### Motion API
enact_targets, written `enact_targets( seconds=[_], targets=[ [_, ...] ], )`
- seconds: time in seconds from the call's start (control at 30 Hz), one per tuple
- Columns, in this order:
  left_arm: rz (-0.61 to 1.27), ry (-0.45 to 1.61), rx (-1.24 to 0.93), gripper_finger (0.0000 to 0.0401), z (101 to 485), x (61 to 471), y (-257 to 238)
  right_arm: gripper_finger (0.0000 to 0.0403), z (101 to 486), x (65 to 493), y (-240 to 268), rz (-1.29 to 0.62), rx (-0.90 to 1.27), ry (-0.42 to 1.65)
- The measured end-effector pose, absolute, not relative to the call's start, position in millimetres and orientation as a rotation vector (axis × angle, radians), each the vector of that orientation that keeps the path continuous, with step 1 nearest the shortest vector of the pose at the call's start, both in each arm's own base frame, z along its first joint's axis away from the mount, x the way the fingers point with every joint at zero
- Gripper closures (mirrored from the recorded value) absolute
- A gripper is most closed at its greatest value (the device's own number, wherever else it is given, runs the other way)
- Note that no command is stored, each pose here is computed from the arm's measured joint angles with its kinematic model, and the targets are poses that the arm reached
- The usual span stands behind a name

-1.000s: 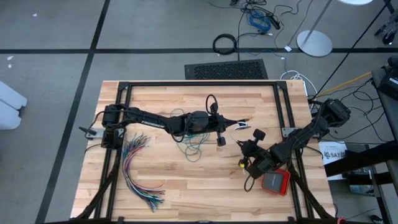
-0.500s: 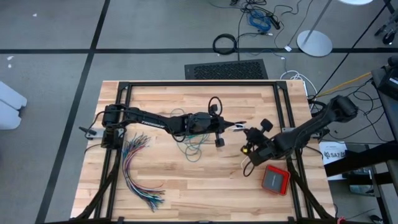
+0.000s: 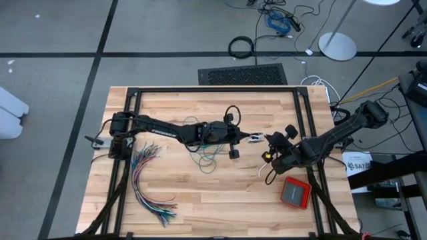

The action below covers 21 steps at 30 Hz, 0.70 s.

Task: Coil cords
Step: Coil the white wire onto the spool

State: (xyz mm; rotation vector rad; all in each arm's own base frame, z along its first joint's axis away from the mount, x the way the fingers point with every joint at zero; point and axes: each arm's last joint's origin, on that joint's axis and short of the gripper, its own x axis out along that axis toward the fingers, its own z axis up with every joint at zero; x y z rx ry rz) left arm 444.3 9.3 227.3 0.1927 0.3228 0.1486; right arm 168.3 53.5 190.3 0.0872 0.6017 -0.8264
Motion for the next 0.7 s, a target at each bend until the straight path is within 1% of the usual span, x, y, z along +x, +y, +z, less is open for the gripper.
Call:
enact_targets(
  seconds=[0.13,0.4,0.7],
  targets=[
    [0.145,0.357,0.208,0.0401,222.8,442.7,9.3,0.0403,195.7,169.0,52.7,-0.816,0.130,0.562],
    [0.239,0.416,0.320,0.0401,219.6,440.6,13.1,0.0403,205.8,180.2,55.5,-0.755,0.168,0.471],
    [0.337,0.462,0.472,0.0401,219.5,439.2,16.2,0.0402,210.5,189.2,50.4,-0.740,0.177,0.443]
  ],
)
